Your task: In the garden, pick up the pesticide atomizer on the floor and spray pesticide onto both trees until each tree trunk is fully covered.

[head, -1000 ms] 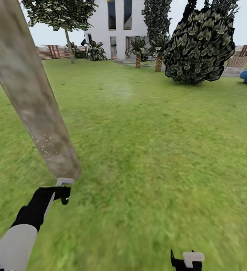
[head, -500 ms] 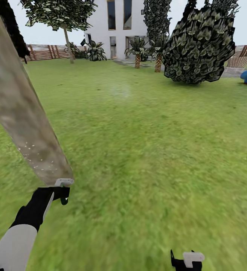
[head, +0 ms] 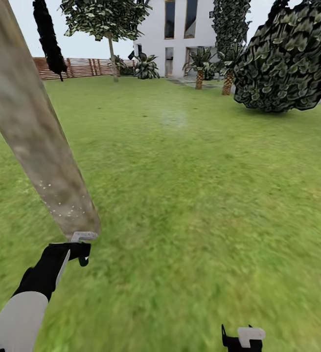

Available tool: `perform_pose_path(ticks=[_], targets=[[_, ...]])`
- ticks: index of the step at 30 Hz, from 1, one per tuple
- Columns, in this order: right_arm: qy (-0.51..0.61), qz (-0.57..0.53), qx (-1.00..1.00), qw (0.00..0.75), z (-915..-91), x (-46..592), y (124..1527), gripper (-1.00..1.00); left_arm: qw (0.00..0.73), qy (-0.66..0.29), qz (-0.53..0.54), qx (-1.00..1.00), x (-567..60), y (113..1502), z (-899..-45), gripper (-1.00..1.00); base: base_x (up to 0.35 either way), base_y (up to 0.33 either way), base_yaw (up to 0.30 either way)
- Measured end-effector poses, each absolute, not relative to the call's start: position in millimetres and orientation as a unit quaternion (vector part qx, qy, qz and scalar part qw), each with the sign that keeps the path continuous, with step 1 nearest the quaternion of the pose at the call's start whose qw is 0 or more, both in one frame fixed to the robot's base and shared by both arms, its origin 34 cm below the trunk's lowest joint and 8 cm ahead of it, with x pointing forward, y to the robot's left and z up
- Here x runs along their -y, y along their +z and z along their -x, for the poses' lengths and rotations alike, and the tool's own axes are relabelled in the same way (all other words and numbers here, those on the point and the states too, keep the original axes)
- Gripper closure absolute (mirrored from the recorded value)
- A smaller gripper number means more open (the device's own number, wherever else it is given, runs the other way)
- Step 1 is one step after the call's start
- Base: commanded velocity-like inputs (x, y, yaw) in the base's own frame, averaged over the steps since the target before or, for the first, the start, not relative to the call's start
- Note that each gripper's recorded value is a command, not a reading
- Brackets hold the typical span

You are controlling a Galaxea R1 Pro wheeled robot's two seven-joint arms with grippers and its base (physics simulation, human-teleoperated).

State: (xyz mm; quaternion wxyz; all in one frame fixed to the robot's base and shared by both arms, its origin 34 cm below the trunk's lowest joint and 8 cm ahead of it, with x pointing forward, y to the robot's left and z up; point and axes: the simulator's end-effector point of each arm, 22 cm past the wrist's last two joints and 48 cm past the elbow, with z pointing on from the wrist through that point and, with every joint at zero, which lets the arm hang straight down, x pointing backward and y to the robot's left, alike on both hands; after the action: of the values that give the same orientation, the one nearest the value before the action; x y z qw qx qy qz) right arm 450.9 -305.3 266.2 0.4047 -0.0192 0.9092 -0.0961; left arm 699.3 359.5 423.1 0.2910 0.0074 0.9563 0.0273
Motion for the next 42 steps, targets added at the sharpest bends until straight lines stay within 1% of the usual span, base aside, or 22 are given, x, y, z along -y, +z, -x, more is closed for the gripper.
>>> perform_pose_path(ticks=[6,18,19,21,26,32,37,42], targets=[[-0.096,0.019,-0.909,0.405,-450.9,305.3,266.2,-1.00,0.296,0.023,0.024,-0.955,-373.1,424.5,-697.8,1.00,0.235,-0.193,0.278],[-0.096,0.019,-0.909,0.405,-450.8,305.3,266.1,-1.00,0.293,0.022,0.024,-0.956,-371.8,419.9,-693.1,1.00,0.192,-0.218,0.276],[-0.096,0.019,-0.909,0.405,-450.9,305.3,266.1,-1.00,0.300,0.023,0.020,-0.953,-370.8,420.1,-694.2,1.00,0.174,-0.229,0.256],[-0.096,0.019,-0.909,0.404,-450.7,305.1,266.0,-1.00,0.340,0.026,0.004,-0.940,-362.8,424.2,-701.9,1.00,0.174,-0.229,0.249],[-0.096,0.019,-0.909,0.405,-450.9,305.2,266.1,-1.00,0.352,0.029,-0.001,-0.936,-360.4,424.5,-701.8,1.00,0.174,-0.229,0.228],[-0.096,0.019,-0.909,0.405,-450.8,305.1,266.1,-1.00,0.352,0.029,-0.002,-0.936,-360.4,424.4,-701.8,1.00,0.143,-0.242,0.067],[-0.095,0.019,-0.909,0.404,-450.8,304.2,265.9,-1.00,0.346,0.027,-0.001,-0.938,-359.6,420.4,-698.9,1.00,0.013,-0.271,0.020],[-0.095,0.019,-0.909,0.405,-450.9,303.9,265.8,-1.00,0.343,0.028,0.000,-0.939,-360.5,421.7,-698.7,1.00,0.000,-0.273,0.241]])
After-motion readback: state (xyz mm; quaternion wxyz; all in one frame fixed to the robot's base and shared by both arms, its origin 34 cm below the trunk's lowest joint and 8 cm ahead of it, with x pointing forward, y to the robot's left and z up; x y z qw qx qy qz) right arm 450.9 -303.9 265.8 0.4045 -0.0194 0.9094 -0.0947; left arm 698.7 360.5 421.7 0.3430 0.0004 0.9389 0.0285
